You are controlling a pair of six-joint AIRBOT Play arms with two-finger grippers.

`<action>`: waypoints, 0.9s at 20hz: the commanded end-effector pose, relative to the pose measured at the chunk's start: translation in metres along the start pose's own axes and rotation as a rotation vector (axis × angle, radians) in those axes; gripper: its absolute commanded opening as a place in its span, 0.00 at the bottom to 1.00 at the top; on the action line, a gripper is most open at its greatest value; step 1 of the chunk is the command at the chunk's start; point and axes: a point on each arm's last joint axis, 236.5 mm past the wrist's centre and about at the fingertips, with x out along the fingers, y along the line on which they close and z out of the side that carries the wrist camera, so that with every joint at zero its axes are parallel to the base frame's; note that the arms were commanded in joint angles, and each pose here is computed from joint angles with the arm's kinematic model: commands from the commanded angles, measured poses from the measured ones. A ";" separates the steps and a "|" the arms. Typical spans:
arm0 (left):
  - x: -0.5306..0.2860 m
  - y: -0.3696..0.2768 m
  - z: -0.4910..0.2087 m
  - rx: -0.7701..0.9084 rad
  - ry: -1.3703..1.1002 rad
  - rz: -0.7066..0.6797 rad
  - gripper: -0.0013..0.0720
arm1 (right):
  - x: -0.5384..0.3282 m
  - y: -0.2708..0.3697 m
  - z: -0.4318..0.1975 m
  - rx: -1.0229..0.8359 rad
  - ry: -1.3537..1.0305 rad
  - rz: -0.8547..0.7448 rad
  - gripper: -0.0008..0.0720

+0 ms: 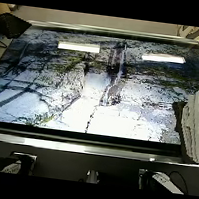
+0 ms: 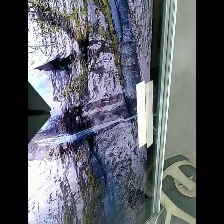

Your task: Fold the shirts.

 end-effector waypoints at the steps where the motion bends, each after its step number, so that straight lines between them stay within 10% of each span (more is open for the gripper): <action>1: 0.002 -0.003 0.005 0.004 -0.023 -0.004 0.05 | -0.089 -0.025 0.095 -0.119 -0.387 -0.206 0.95; 5: 0.029 0.030 -0.007 0.132 0.113 0.187 0.05 | -0.176 0.069 0.182 -0.441 -0.725 -0.266 0.93; 9: 0.051 0.107 -0.071 0.254 0.477 0.545 0.10 | -0.094 0.242 0.134 -0.705 -0.426 0.068 0.93; 12: 0.041 0.120 -0.164 0.125 0.866 0.563 0.86 | -0.038 0.329 0.048 -0.931 -0.064 0.223 0.94; 18: 0.043 0.109 -0.212 0.021 0.824 0.501 0.86 | -0.011 0.380 -0.014 -1.067 0.143 0.337 0.95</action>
